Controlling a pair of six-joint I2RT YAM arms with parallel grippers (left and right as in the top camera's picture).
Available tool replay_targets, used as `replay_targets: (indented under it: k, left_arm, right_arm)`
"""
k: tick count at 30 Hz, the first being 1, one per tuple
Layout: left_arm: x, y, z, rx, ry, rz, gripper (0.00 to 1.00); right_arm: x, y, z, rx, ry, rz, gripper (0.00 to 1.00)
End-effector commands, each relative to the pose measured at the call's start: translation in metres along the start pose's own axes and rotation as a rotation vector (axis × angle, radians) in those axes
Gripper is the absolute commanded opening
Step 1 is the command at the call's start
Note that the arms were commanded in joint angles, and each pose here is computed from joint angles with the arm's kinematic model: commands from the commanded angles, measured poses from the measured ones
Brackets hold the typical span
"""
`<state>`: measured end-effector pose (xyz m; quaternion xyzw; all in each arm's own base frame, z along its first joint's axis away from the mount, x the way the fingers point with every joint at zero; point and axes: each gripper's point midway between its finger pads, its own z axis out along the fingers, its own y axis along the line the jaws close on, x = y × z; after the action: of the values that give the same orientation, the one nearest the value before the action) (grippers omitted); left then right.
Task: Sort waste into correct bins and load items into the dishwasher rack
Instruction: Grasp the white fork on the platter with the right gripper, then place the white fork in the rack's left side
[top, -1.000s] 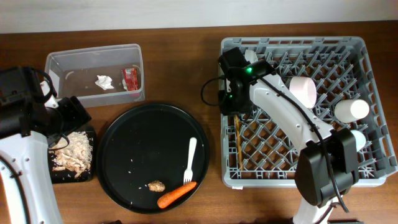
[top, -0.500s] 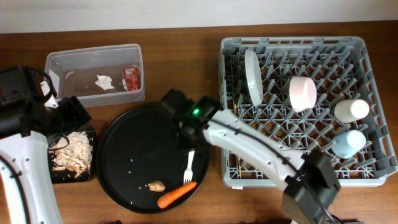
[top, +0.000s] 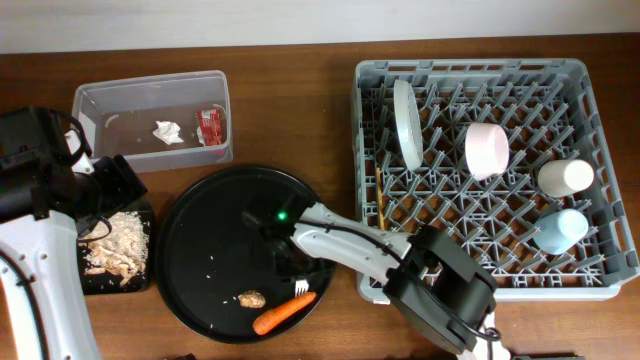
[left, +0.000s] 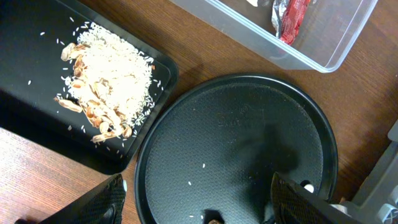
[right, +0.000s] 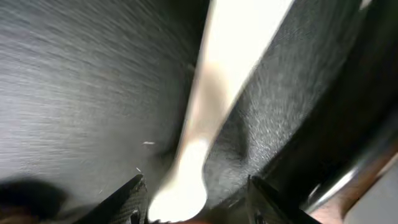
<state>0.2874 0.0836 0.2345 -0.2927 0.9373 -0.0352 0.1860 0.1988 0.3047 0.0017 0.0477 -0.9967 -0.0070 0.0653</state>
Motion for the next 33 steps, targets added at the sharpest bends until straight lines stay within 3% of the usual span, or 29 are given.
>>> replay_targets:
  k: [1, 6, 11, 19, 27, 33]
  left_arm:
    - [-0.001, -0.001, -0.003, 0.013, -0.009, -0.009, 0.74]
    - [-0.002, -0.001, -0.003, 0.013, -0.01, -0.009, 0.74]
    - [-0.002, -0.001, -0.003, 0.013, -0.01, -0.009, 0.74]
    - [-0.002, -0.001, -0.003, 0.013, -0.01, -0.009, 0.74]
    - [-0.002, -0.001, -0.003, 0.012, -0.01, -0.009, 0.74]
    - [-0.002, -0.001, -0.003, 0.013, -0.01, -0.009, 0.74]
  right_arm:
    - [0.014, 0.0, 0.02, -0.036, 0.063, 0.033, 0.54]
    - [0.014, 0.001, 0.025, -0.048, 0.057, 0.031, 0.48]
    - [0.018, 0.002, 0.022, -0.059, 0.077, 0.032, 0.26]
    - [0.014, 0.007, 0.011, -0.085, 0.053, 0.025, 0.2]
    - [0.01, 0.008, 0.007, -0.086, 0.032, 0.021, 0.07]
    - [-0.005, 0.002, -0.016, -0.028, -0.043, 0.025, 0.06]
